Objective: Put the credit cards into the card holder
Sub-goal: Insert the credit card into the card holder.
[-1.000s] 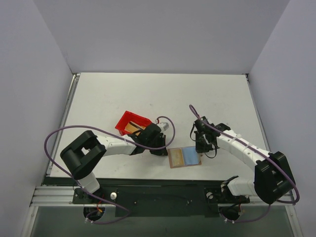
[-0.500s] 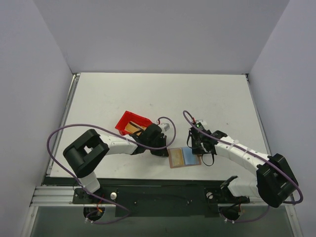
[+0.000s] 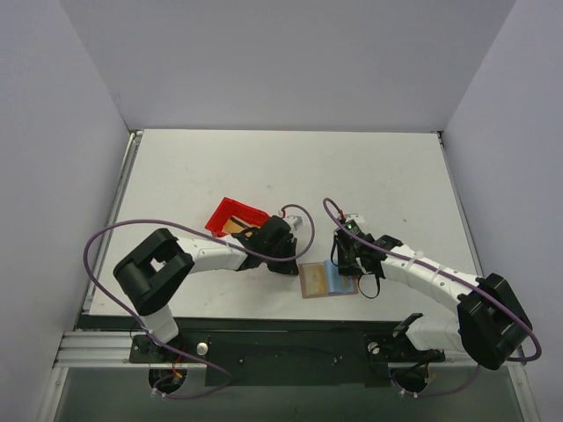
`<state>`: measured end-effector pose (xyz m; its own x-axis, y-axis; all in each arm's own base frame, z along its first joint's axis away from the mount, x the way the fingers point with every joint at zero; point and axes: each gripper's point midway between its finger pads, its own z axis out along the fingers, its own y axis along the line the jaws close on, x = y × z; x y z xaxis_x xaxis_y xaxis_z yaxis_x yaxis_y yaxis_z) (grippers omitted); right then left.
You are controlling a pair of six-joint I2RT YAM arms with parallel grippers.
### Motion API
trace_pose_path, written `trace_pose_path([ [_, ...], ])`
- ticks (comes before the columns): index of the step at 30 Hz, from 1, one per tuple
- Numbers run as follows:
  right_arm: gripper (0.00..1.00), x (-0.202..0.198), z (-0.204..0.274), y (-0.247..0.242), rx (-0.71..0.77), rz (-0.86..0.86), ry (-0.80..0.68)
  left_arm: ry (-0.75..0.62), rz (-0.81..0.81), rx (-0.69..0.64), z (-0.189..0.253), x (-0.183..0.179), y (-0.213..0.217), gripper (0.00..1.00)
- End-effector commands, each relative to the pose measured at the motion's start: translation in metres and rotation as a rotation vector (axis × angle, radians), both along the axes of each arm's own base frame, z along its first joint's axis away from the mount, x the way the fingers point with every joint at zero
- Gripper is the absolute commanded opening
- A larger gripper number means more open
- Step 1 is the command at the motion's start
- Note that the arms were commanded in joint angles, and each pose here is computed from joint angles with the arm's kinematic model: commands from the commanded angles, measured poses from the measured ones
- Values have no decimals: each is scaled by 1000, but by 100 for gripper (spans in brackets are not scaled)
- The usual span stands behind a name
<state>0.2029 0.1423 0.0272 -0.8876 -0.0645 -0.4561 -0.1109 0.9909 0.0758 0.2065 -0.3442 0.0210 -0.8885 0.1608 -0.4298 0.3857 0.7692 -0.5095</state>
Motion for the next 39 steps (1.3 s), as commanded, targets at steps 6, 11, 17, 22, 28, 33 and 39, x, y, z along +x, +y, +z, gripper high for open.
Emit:
trace_pose_path([
  [6,0,-7,-9,-1,0,-19,27,-207,2,-107,79,30,-13,0],
  [11,0,-8,-10,1,29,-31,30,-223,-103,-374,103,17,-59,0],
  [17,0,-8,-12,-2,55,-55,44,-202,-210,-416,95,0,-96,0],
  [22,0,-10,-12,-3,88,-65,53,-166,-234,-408,76,-6,-106,0],
  [28,0,-9,-14,-4,95,-74,64,-140,-221,-330,55,-6,-98,0],
  [33,0,-8,-14,-2,98,-72,66,-104,-214,-261,33,-8,-88,0],
  [39,0,-8,-15,-3,98,-71,68,-90,-196,-204,19,-11,-72,0],
])
